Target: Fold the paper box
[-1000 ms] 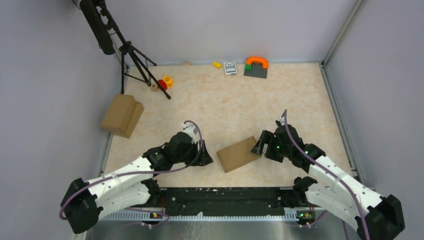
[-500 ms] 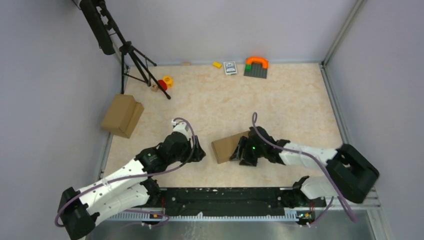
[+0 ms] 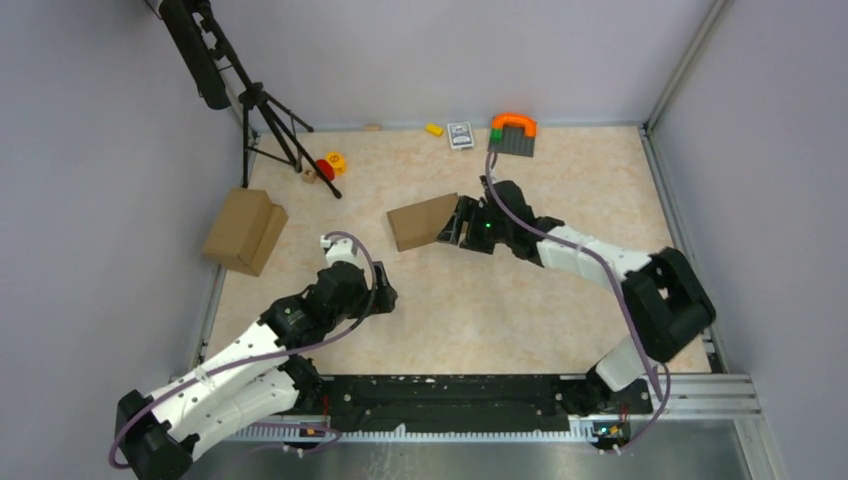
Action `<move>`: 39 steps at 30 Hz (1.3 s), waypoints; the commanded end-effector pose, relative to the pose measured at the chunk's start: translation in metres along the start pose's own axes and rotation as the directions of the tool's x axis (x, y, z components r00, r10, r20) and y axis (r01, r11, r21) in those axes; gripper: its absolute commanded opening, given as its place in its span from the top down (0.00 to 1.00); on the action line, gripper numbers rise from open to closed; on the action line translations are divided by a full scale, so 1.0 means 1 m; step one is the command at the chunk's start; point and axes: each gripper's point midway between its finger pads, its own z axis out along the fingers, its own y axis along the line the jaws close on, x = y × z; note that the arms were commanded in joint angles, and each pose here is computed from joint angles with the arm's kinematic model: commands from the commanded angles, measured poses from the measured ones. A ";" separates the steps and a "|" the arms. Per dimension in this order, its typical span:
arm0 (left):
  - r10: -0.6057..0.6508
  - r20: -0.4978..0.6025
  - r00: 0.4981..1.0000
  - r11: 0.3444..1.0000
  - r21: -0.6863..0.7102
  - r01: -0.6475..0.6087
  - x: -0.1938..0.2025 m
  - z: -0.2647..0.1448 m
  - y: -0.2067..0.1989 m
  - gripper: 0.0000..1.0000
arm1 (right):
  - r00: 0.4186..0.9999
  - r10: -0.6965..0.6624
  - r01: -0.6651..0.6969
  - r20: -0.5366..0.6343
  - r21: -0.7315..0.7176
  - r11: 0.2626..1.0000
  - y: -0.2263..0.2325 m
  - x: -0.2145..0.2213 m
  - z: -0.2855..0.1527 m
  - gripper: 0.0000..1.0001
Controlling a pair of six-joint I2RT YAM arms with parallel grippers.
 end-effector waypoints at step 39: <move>0.361 0.607 0.708 0.887 -0.458 -0.059 -0.161 0.044 0.146 0.01 | 0.362 -0.642 0.002 0.675 0.689 0.725 -0.246 -0.106 -0.222 0.12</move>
